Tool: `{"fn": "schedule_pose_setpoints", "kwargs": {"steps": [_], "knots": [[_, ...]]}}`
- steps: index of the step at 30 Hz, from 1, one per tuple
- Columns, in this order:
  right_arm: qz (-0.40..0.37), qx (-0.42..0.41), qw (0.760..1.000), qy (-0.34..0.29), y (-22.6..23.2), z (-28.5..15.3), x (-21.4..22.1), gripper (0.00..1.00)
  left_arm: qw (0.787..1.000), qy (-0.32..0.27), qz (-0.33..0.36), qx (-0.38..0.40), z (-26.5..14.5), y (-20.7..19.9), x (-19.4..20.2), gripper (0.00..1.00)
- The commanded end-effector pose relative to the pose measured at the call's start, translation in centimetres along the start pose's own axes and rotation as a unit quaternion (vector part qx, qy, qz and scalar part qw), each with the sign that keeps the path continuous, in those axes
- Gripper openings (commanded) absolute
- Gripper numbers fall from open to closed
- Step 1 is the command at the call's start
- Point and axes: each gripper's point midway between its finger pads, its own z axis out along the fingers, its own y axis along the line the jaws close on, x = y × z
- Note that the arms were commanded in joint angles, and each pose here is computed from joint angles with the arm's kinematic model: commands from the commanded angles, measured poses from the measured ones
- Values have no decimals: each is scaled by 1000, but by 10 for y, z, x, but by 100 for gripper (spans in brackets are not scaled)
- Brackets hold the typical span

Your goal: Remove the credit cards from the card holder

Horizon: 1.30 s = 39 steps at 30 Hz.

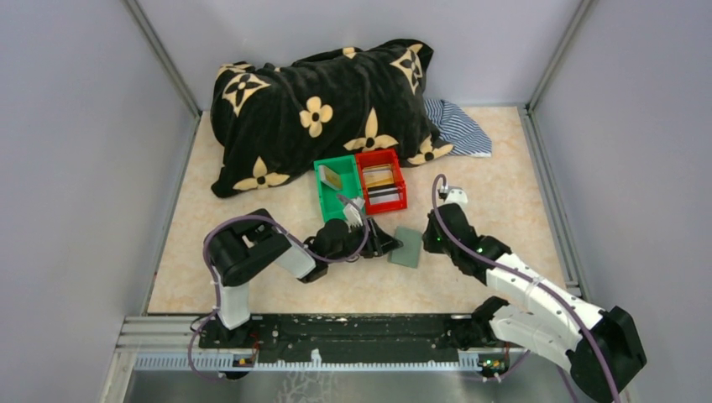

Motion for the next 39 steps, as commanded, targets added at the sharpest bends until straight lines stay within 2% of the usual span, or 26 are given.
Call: {"fn": "schedule_pose_setpoints", "kwargs": {"steps": [1,12,19,25,34,39], "knots": [[7,-19,1000,-15,10,2,-7,12,999,7,0,31,10,-15,2,57],[9,-13,1000,-25,7,-3,-12,12,998,15,-4,53,14,-30,5,57],[17,-18,998,-59,9,-22,-33,12,997,23,5,71,21,-49,6,57],[17,-24,997,-70,11,-29,-41,12,996,36,21,80,33,-64,10,61],[13,-29,995,-90,15,-46,-62,13,995,48,21,89,52,-68,20,63],[15,-24,995,-93,11,-48,-59,13,994,46,31,91,55,-73,16,63]]}}
